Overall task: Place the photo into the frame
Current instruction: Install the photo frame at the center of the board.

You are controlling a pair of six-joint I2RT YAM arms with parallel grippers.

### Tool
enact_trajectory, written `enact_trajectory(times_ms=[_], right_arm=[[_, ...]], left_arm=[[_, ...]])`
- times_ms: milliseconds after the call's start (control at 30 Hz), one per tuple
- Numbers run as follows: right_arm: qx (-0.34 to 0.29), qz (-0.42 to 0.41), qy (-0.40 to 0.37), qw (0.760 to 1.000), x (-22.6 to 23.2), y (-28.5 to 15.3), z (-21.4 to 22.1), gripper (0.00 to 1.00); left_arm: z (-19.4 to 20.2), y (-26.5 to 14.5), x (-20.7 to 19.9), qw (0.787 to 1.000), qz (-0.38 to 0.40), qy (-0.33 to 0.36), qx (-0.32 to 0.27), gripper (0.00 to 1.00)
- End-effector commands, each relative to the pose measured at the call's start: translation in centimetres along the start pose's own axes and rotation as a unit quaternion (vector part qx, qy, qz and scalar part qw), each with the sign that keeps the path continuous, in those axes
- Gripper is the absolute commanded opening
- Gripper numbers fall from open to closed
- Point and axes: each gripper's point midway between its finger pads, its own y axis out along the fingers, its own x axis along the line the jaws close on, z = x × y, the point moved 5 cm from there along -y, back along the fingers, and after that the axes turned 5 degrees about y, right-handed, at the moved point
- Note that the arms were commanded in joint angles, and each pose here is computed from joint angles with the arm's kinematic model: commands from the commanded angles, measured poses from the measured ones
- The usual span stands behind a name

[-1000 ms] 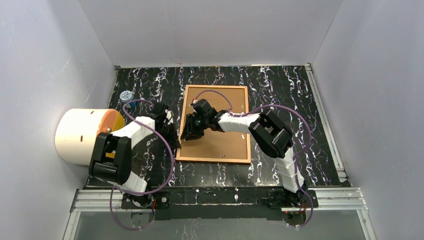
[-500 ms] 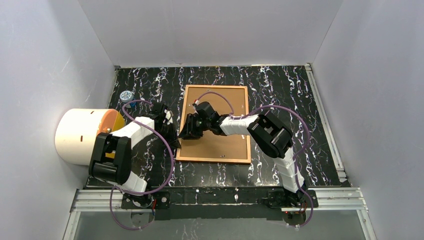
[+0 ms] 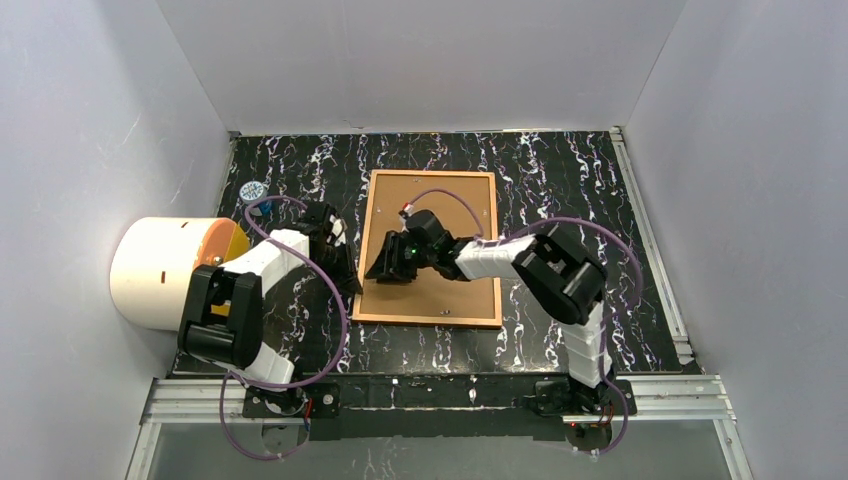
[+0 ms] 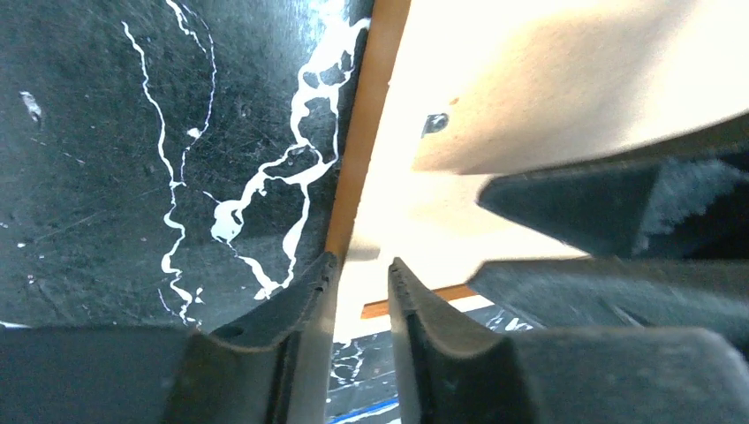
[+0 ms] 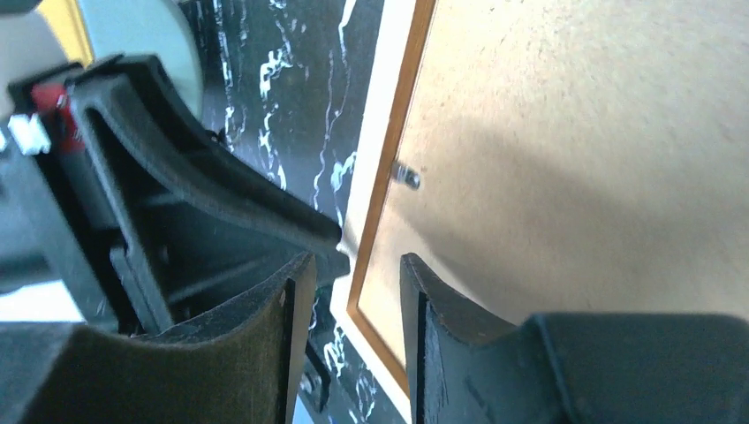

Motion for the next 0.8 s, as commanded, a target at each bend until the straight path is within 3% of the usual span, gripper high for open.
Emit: enact_trajectory(times_ms=[0,100,333,567,767], right_arm=[[-0.085,-0.055,-0.023,0.995,4.1,-4.8,-3.6,0.5],[-0.112,-0.037,0.002,0.993,3.1,-6.6,-5.9,0.51],[-0.118,0.016,0.024,0.993,0.7,-6.7,-9.9,0.52],[-0.114,0.037,-0.001,0.993,-0.6,-3.4,-13.4,0.52],[-0.115,0.041,-0.016,0.992,-2.0,-1.0,-15.5,0.51]], left_arm=[[-1.6,-2.3,-1.7,0.999,0.029,0.018,-0.014,0.32],[-3.3,-3.3,-3.0,0.998,0.05,0.029,-0.04,0.41],[-7.6,-2.1,-3.1,0.997,0.021,0.029,-0.065,0.47],[-11.4,0.5,-2.6,0.996,-0.012,0.031,-0.081,0.47],[-13.3,1.7,-2.0,0.993,-0.037,0.024,-0.107,0.41]])
